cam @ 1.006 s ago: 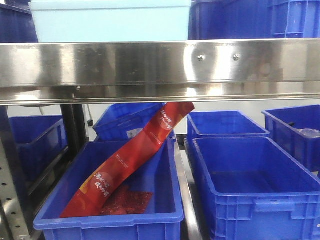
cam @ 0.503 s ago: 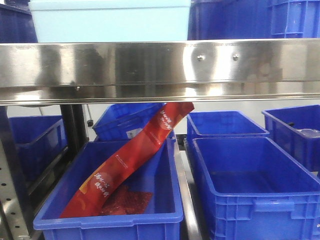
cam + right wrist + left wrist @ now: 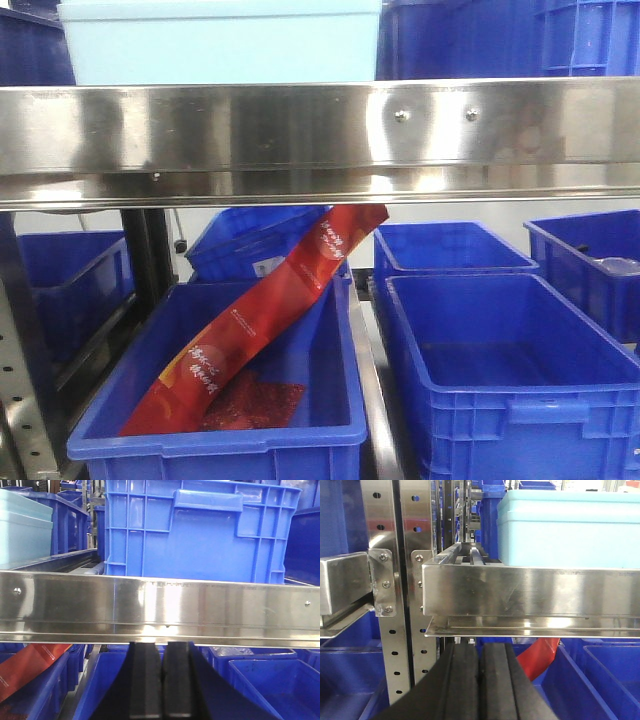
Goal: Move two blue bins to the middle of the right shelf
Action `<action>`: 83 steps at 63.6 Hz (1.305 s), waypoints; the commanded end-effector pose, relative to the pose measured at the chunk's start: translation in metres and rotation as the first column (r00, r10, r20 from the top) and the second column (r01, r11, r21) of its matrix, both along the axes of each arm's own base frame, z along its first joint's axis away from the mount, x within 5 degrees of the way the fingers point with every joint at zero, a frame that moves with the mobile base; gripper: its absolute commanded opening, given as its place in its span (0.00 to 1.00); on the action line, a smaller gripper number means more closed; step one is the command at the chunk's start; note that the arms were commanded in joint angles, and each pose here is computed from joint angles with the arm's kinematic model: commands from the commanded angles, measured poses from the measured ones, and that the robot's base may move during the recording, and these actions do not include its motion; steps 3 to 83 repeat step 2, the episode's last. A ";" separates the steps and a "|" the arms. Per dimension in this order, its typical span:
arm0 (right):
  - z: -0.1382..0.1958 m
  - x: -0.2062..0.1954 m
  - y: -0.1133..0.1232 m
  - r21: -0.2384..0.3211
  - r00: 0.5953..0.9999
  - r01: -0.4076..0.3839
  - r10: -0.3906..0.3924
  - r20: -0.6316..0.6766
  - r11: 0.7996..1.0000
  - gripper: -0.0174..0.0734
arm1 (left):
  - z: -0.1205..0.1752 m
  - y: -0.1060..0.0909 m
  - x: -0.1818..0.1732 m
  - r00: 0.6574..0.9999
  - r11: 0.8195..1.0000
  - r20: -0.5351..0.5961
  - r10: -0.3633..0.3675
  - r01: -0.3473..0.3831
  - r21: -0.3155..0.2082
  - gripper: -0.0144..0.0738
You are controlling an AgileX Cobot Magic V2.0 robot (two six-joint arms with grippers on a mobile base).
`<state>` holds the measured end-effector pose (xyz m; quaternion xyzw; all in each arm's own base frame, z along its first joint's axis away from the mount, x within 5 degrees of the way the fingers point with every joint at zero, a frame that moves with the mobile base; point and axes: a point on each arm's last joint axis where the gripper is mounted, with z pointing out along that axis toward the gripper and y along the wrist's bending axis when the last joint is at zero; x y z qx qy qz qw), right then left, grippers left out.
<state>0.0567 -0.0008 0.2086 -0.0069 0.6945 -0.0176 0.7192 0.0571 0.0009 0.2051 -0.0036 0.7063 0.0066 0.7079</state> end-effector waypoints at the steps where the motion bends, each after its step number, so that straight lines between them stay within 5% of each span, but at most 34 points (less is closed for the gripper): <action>1: 0.001 0.000 0.000 -0.001 1.000 0.000 0.000 0.015 1.000 0.01 | 0.003 0.000 -0.001 1.000 1.000 0.024 -0.008 0.008 -0.006 0.04; 83: 0.001 0.000 0.000 -0.001 1.000 0.000 0.000 0.015 1.000 0.01 | 0.003 0.000 -0.001 1.000 1.000 0.024 -0.008 0.008 -0.006 0.04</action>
